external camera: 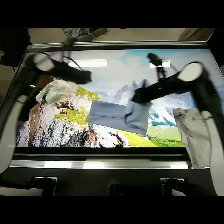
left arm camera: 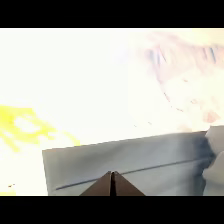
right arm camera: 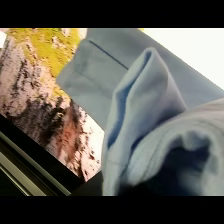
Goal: Fold the shirts.
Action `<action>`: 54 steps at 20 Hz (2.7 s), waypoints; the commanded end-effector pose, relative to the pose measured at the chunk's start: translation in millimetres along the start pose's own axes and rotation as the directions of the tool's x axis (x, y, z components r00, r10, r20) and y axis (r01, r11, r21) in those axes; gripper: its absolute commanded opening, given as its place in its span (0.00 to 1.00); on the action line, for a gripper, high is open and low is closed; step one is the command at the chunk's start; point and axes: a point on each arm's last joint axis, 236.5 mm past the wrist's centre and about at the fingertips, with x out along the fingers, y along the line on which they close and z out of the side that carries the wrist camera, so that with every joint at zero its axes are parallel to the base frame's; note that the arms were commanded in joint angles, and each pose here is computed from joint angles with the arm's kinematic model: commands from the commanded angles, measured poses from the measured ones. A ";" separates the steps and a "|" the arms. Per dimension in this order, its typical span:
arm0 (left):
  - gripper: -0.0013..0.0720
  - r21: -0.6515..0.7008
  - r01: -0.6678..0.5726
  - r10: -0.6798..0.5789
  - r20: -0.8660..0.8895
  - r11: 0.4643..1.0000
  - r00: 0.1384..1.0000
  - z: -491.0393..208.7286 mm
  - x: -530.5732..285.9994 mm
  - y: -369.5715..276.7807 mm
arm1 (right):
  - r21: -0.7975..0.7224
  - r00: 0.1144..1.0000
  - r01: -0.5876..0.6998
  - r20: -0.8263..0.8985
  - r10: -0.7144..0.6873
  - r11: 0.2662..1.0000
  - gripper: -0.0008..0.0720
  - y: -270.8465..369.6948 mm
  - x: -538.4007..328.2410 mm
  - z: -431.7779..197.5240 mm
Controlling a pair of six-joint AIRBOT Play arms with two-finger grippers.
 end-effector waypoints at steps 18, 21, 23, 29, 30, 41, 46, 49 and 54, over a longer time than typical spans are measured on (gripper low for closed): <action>0.06 0.027 -0.206 0.206 0.010 0.978 0.979 -23.7 -83.9 79.0 | 0.133 0.886 0.279 -0.419 -0.201 0.951 0.92 -160.1 4.4 -130.1; 0.06 0.029 -0.204 0.204 0.009 0.979 0.979 -23.8 -83.5 77.9 | 0.353 0.978 0.103 -0.206 -0.030 0.930 0.92 -139.5 67.6 -128.2; 0.06 0.025 -0.204 0.204 0.009 0.979 0.979 -23.9 -83.5 77.9 | 0.453 0.999 -0.017 -0.034 0.036 0.891 0.87 -134.3 91.4 -107.4; 0.06 0.016 -0.150 0.150 0.012 0.989 0.989 -23.2 -80.2 63.3 | 0.504 0.987 -0.103 -0.055 0.152 0.858 0.56 -117.3 116.2 -118.8; 0.06 0.016 -0.150 0.150 0.012 0.989 0.989 -23.1 -80.3 63.1 | 0.464 0.987 -0.113 -0.048 0.152 0.879 0.16 -115.8 116.1 -115.7; 0.06 0.012 -0.151 0.151 -0.003 0.989 0.989 -25.2 -73.2 66.6 | 0.400 0.892 0.292 0.213 -0.398 0.869 0.08 -211.6 -198.4 -32.0; 0.06 0.011 -0.152 0.152 -0.003 0.988 0.988 -24.9 -67.5 69.7 | 0.501 0.837 0.367 0.190 -0.513 0.784 0.08 -215.8 -277.4 -81.2; 0.06 0.014 -0.152 0.152 -0.002 0.988 0.988 -24.7 -67.5 69.7 | 0.560 0.827 0.355 0.184 -0.531 0.748 0.08 -220.1 -293.6 -97.9; 0.06 0.034 -0.153 0.153 -0.001 0.988 0.988 -24.4 -67.6 70.1 | 0.598 0.814 0.279 0.268 -0.515 0.752 0.08 -218.6 -309.6 -93.5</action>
